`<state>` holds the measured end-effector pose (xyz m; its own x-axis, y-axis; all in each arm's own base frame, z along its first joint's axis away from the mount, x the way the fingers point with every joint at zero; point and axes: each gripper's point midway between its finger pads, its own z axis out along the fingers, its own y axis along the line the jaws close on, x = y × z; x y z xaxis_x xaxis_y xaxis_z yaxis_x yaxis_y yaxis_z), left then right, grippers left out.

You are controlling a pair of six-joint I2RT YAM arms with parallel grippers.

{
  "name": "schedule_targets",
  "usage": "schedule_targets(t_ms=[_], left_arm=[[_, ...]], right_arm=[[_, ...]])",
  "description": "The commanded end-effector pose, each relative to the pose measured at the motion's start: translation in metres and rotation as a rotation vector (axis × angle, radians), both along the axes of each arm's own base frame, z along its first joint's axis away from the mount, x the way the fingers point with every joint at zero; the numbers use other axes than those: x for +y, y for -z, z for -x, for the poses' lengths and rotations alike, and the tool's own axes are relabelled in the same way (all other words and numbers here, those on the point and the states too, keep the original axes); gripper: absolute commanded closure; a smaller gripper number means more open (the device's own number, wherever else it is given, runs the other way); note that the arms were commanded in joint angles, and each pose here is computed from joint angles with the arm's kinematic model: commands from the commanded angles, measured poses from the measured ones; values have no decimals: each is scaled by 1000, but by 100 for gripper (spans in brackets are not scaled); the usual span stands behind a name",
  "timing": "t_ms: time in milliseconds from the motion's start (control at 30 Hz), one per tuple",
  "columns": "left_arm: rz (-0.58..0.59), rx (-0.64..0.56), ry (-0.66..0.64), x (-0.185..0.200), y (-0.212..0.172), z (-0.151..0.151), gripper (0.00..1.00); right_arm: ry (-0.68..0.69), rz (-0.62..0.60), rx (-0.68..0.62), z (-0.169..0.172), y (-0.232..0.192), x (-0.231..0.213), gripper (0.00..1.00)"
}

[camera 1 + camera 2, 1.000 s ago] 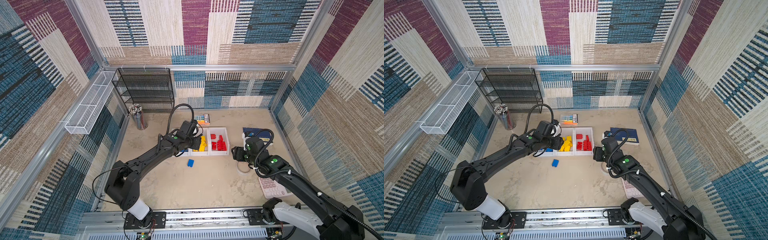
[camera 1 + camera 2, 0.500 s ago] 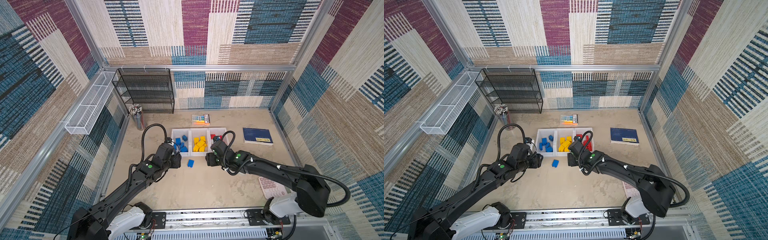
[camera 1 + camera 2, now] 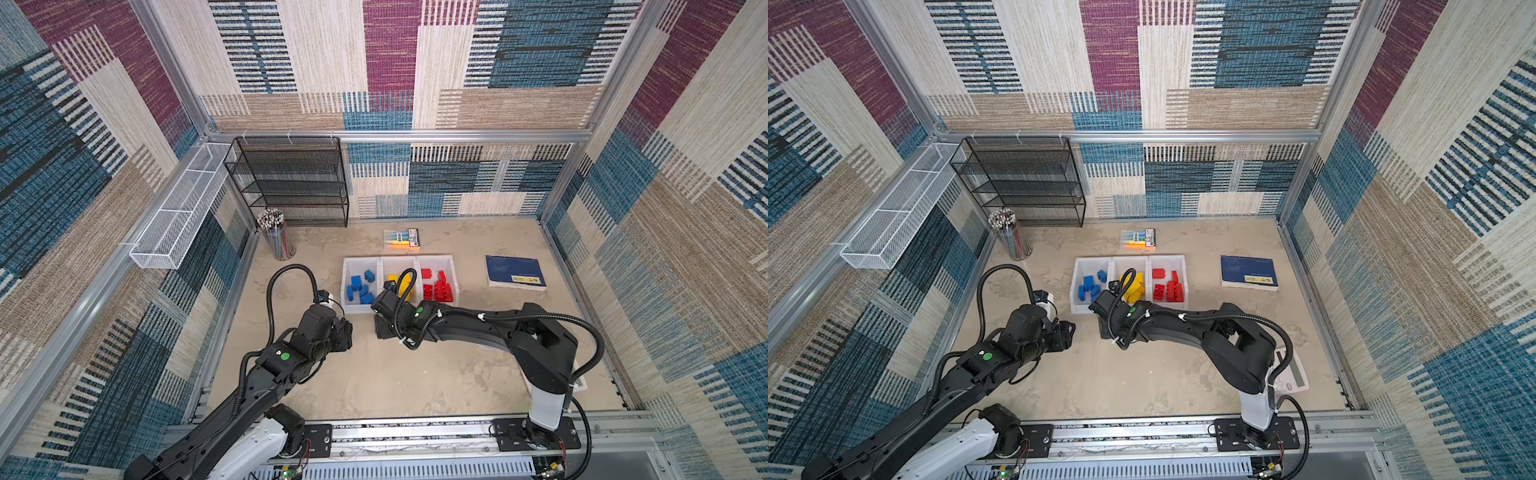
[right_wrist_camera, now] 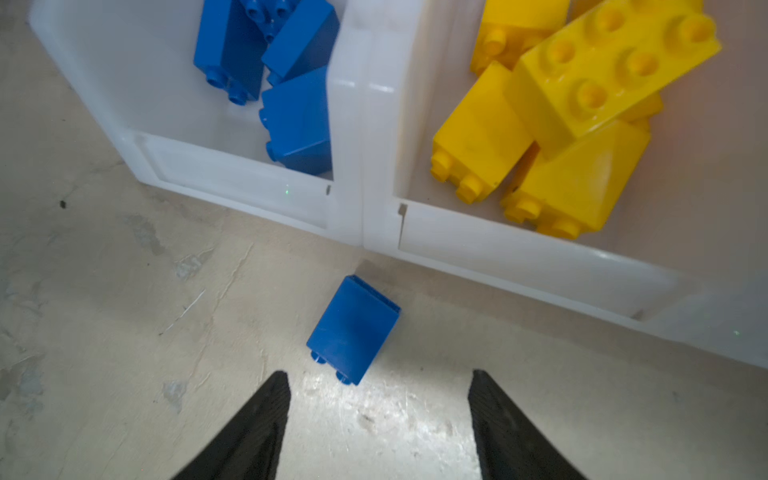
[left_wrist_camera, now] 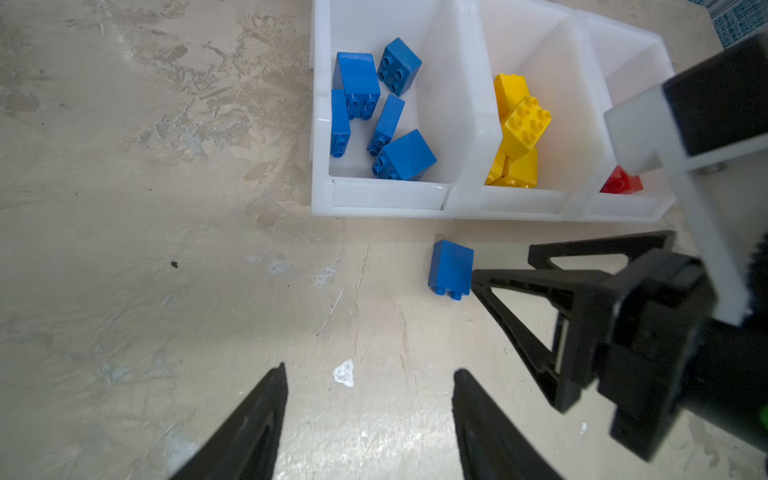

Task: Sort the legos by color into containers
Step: 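Grasp the last blue brick with the right gripper while the left withdraws, then carry the blue brick into the compartment nearest the left arm and release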

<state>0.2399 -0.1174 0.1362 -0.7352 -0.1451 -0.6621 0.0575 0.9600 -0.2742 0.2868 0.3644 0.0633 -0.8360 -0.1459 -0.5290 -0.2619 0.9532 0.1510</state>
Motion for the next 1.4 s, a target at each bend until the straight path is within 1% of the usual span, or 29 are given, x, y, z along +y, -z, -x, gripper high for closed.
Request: schedule_targets(t_ms=[0, 233, 367, 633, 900, 1067, 1167, 1267, 1367], left_arm=[[2, 17, -17, 5, 4, 6, 34], [1, 25, -20, 10, 7, 14, 34], [1, 21, -26, 12, 8, 17, 34], [-4, 16, -29, 14, 7, 18, 34], [-5, 15, -28, 15, 6, 18, 34], [-7, 12, -34, 16, 6, 18, 33], [-12, 13, -40, 18, 6, 18, 33], [-15, 14, -44, 19, 7, 19, 33], [-14, 13, -49, 20, 7, 19, 33]], right_arm=[[38, 19, -9, -4, 6, 3, 29], [44, 41, 2, -11, 23, 14, 32], [49, 62, 3, -13, 32, 16, 36], [48, 90, 12, -12, 42, 13, 49], [37, 84, 12, -6, 41, 12, 63], [6, 67, 2, 5, 29, 15, 67], [-14, 35, -25, 9, 8, 18, 67], [-36, 4, -88, 2, -24, 23, 67], [-68, -5, -169, -14, -55, 32, 67]])
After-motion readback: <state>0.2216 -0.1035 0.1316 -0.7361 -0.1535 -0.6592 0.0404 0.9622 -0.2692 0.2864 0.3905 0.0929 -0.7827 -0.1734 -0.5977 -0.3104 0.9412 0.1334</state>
